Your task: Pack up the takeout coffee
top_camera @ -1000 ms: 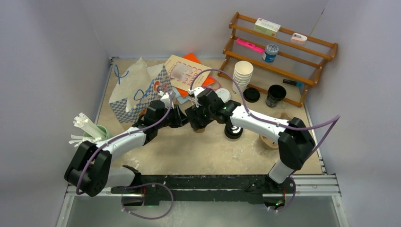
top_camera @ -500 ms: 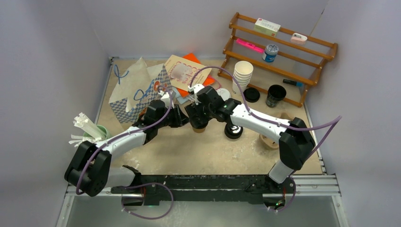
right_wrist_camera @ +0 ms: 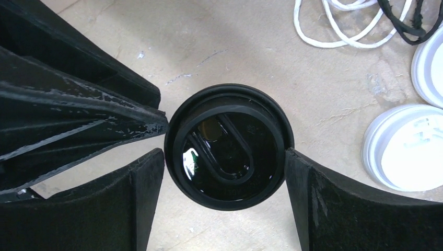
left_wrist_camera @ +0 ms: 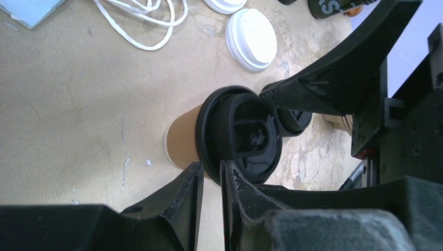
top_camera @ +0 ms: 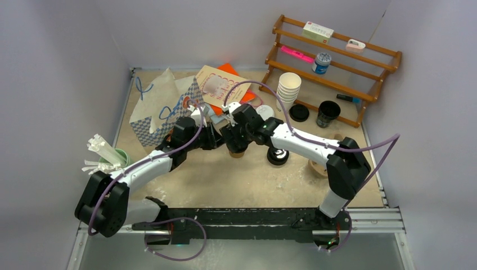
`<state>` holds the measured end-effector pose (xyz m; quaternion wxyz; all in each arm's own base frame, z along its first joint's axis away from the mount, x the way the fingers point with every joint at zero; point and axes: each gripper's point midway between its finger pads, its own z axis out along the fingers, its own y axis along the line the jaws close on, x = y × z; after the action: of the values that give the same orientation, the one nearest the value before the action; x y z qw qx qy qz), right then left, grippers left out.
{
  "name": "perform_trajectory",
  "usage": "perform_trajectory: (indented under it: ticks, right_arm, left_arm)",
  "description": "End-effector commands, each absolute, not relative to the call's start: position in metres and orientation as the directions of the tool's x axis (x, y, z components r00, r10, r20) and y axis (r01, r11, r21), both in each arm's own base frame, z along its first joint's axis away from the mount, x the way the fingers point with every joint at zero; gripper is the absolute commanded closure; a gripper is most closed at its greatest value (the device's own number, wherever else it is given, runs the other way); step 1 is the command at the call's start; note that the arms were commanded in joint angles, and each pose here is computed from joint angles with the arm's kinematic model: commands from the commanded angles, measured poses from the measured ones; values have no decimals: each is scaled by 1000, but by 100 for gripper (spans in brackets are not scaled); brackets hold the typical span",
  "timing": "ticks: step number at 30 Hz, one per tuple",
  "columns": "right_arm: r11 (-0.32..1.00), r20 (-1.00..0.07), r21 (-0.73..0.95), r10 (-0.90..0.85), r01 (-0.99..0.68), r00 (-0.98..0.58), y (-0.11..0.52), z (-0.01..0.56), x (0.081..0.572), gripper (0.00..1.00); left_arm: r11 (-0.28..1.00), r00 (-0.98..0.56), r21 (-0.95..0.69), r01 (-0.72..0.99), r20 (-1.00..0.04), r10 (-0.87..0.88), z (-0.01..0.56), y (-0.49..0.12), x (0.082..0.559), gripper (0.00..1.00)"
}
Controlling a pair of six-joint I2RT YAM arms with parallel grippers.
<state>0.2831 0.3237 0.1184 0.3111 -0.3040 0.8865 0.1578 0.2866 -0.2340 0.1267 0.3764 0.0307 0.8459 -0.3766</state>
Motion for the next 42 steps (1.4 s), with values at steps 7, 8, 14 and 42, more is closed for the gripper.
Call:
perform_trajectory:
  ticks: [7,8,14,42]
  right_arm:
    - [769,-657,40,-461,-638,-597,327,126,288,24]
    - [770,-657,41,-459,-637,-597,327,126,288,25]
    - [778,-671,26,-452,-628,-588,325,134,288,36]
    - [837,-858,189,-113,-513,-501,281,255,261,44]
  left_arm:
    - [700,-668,-596,393,-708,-228,151,-237,292,78]
    - [701,-667,-595,394,-710,-227,152,-236,292,78]
    - [706,-651,-582,405,-725,-225,170,-233,289,78]
    - [989,-323,-63,-131,-941,-103,402,-50,280,26]
